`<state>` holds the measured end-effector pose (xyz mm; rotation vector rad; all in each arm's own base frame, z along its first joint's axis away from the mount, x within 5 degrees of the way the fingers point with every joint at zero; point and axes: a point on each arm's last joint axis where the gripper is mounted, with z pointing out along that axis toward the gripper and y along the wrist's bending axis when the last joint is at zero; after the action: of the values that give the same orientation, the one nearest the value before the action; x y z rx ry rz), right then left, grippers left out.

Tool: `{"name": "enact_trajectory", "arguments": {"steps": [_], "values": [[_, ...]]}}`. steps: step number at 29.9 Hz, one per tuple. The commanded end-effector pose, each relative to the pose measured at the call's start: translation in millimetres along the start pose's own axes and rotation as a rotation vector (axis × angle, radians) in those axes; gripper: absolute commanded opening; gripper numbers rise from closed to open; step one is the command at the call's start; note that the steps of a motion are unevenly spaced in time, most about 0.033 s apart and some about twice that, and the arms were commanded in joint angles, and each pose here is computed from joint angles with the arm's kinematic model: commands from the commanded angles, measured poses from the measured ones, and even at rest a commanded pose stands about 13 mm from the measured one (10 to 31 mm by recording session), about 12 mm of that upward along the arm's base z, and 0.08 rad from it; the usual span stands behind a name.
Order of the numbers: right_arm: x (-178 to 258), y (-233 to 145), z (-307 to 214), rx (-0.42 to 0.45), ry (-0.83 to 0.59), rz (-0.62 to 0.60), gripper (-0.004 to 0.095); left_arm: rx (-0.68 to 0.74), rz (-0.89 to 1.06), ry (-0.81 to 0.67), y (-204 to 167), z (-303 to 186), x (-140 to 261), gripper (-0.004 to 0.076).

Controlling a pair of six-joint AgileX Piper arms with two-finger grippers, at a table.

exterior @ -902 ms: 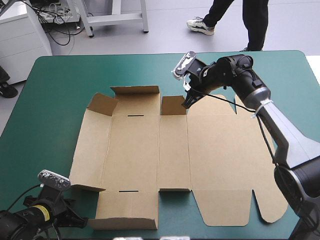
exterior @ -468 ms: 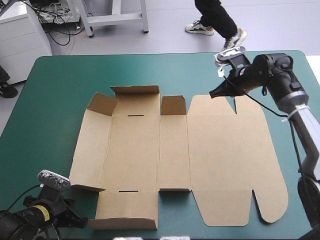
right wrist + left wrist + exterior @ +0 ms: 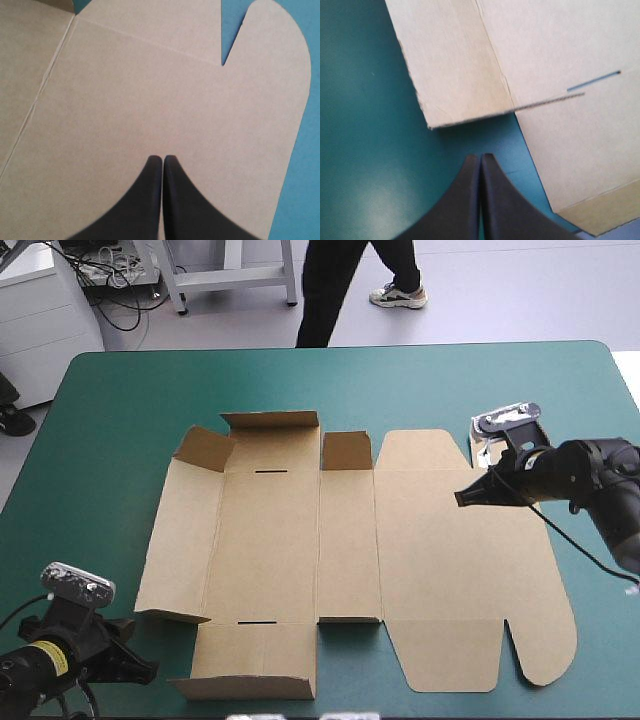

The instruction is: Fold the box

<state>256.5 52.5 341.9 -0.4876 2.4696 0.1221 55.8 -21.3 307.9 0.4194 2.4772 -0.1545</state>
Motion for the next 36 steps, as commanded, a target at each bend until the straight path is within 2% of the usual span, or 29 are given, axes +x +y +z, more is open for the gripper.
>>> {"name": "enact_trajectory", "arguments": {"steps": [1,6,10,20,24,30,36], "values": [[9.4,3.0,-23.6,0.023,-0.113,0.012,-0.0012,-0.025,0.002,-0.149,2.8,-25.3,-22.4,-0.0032],[32.8,9.1,-32.8,0.021,-0.134,0.03,-0.0014,-0.102,0.002,-0.197,8.7,-37.8,-43.3,-0.0032],[49.6,15.5,-41.5,0.001,-0.156,0.047,-0.0014,-0.14,0.013,-0.181,9.4,-37.8,-67.9,-0.0032],[83.3,24.9,-57.6,-0.01,-0.159,0.053,-0.0018,-0.182,0.091,-0.113,3.0,-4.2,-139.0,-0.0031],[92.6,27.4,-62.7,-0.01,-0.168,0.05,-0.0018,-0.115,0.11,-0.07,-6.8,16.1,-162.1,-0.0004],[99.1,29.2,-68.2,-0.005,-0.183,0.045,-0.0018,0.086,0.168,0.0,-20.5,41.0,-182.1,-0.0004],[99.5,29.3,-69.2,-0.004,-0.187,0.04,-0.0018,0.306,0.028,-0.045,11.7,43.6,-188.0,-0.0004]]}}
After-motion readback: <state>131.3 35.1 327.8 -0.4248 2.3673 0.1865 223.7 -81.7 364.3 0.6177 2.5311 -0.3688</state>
